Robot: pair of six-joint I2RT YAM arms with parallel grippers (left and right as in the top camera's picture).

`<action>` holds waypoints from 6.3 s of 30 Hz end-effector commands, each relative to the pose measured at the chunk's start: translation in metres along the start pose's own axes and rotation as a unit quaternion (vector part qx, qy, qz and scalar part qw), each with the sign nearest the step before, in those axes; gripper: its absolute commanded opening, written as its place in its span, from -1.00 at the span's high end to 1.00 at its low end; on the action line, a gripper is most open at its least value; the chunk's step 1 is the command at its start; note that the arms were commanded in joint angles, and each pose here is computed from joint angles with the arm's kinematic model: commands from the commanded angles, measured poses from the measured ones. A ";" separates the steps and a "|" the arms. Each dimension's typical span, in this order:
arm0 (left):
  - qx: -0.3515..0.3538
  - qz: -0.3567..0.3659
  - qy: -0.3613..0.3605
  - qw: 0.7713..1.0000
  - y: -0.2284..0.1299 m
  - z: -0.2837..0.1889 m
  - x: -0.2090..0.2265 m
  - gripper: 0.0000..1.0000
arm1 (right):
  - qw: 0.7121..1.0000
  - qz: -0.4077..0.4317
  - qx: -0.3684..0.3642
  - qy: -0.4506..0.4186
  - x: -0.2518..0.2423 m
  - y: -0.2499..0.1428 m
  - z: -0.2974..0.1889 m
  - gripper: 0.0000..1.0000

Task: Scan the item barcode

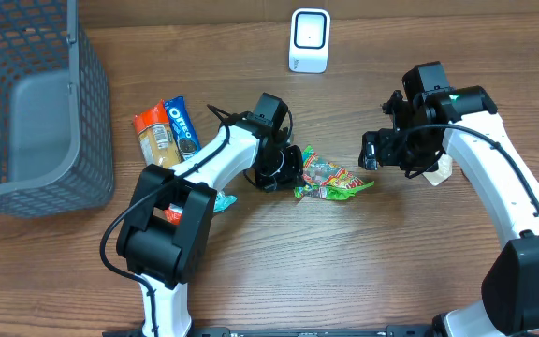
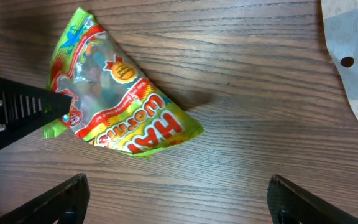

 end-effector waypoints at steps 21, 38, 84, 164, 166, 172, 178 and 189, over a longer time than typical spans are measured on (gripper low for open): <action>-0.187 -0.091 0.161 0.965 -0.052 -0.161 -0.033 0.51 | 0.998 -0.054 -0.014 0.041 0.013 -0.002 -0.011 -0.75; -0.037 0.010 0.162 0.986 0.010 -0.050 -0.012 -0.12 | 0.998 -0.059 -0.001 0.036 0.010 -0.006 -0.012 -0.78; 0.090 0.067 0.092 0.989 0.008 -0.019 -0.015 0.92 | 0.997 -0.061 -0.008 0.035 0.010 -0.004 -0.012 -0.78; -0.164 -0.087 0.129 0.974 -0.033 -0.084 0.010 0.92 | 0.989 -0.082 -0.004 0.123 0.035 -0.001 0.018 -0.71; -0.162 -0.091 0.132 0.974 -0.034 -0.084 0.012 0.92 | 0.988 -0.091 -0.010 0.124 0.040 0.001 0.019 -0.72; -0.157 -0.110 0.108 0.976 -0.023 -0.102 0.017 0.86 | 0.994 -0.034 -0.019 0.101 0.051 0.004 0.023 -0.91; -0.212 -0.118 0.142 0.960 -0.008 -0.155 0.018 0.63 | 0.986 0.160 -0.035 0.027 0.063 0.004 0.030 -1.00; -0.246 -0.181 0.136 0.942 0.011 -0.195 0.047 0.33 | 0.943 0.321 -0.063 0.059 0.106 0.007 0.041 -1.00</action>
Point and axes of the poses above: each gripper's point midway between its finger pads, its own z axis out along the fingers, its own x axis along the line the jaws close on, y = z × x, the point moved 9 cm from there along -z, back along the fingers, and after that the axes turned 4 degrees about -z, right-handed, at the moved point
